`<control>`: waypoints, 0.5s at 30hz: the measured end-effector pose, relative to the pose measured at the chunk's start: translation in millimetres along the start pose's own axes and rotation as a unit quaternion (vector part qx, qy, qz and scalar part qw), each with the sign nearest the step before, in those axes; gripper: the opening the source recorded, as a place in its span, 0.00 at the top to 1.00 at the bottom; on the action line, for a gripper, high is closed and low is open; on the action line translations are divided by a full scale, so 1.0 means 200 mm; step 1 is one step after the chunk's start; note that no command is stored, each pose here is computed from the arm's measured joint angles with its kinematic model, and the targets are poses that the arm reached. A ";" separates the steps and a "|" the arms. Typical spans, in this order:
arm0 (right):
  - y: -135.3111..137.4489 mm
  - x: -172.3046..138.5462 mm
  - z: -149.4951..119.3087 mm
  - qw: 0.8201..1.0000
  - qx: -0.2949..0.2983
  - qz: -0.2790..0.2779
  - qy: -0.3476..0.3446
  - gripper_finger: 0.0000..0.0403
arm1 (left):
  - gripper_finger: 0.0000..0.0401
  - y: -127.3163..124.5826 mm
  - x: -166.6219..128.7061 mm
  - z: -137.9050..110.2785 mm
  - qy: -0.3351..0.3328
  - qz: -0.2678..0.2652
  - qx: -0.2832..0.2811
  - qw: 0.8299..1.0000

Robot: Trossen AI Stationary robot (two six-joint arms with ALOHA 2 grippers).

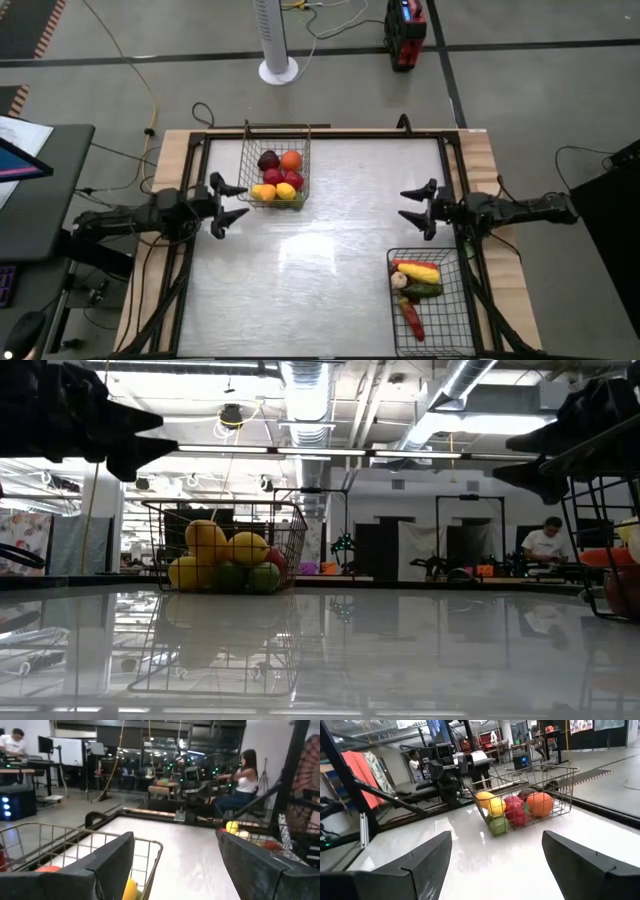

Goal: Sort produce into baskets
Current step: Return to Home Position

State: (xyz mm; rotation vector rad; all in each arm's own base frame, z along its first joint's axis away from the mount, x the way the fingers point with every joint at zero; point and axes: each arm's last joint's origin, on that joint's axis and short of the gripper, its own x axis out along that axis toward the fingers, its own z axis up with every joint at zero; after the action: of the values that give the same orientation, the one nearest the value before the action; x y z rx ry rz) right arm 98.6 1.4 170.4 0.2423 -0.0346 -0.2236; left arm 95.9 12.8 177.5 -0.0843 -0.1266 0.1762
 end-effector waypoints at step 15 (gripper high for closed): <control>0.00 0.01 -0.01 1.000 -0.001 -0.003 0.008 0.16 | 0.30 0.00 0.00 -0.04 0.041 0.010 -0.099 0.994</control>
State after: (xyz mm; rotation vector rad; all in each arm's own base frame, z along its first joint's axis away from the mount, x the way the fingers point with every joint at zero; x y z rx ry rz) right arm 99.9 1.4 168.9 0.2415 -0.0170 -0.2283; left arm 97.0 13.0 169.5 -0.2905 -0.0618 0.1793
